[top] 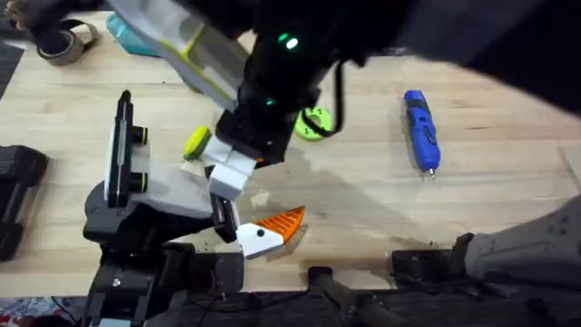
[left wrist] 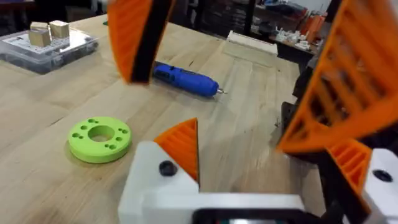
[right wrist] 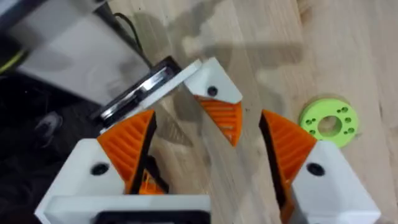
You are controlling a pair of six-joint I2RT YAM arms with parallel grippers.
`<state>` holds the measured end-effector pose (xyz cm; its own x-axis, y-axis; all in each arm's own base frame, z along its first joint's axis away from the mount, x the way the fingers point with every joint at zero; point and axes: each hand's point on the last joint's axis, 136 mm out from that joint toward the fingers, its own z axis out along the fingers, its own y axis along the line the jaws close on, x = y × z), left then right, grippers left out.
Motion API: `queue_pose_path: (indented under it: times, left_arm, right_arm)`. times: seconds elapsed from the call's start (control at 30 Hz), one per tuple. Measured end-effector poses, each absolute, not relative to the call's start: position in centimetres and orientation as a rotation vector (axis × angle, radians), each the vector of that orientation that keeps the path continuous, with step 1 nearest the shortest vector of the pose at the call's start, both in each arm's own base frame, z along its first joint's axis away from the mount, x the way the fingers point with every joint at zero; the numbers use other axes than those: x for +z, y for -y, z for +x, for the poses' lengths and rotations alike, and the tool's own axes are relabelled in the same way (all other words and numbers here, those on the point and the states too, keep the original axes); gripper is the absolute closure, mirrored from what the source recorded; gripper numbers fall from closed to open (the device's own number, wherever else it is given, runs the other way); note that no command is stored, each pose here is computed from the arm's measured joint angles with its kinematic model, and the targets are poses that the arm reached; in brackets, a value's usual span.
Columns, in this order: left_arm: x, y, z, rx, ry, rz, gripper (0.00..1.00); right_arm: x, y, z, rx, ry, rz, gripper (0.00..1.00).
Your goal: Pick up the gripper from the table and insert it into the empty holder that is missing its gripper. Then pick up a screw, insert it into the mounting hole, and use the screwdriver to tighten it. Finally, clean up the table by picking up the vegetable and placing it into the bucket.
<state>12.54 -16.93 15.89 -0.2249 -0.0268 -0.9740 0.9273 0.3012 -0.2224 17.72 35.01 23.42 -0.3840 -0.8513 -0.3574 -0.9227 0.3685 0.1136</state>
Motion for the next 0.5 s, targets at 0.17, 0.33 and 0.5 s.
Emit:
queue_pose_path:
  times: [0.17,0.33,0.5]
  left_arm:
    - [15.9,16.9,12.5,-1.130,-1.509,0.866,0.014]
    - [15.9,16.9,12.5,-1.131,-1.509,0.866,0.014]
    - [15.9,16.9,12.5,-1.130,-1.509,0.866,0.014]
  right_arm:
    - [26.5,-33.8,17.1,0.459,-2.323,-1.564,0.005]
    - [27.9,-32.6,16.5,0.457,-2.284,-1.579,0.005]
    - [27.8,-31.4,16.5,0.432,-2.296,-1.602,0.005]
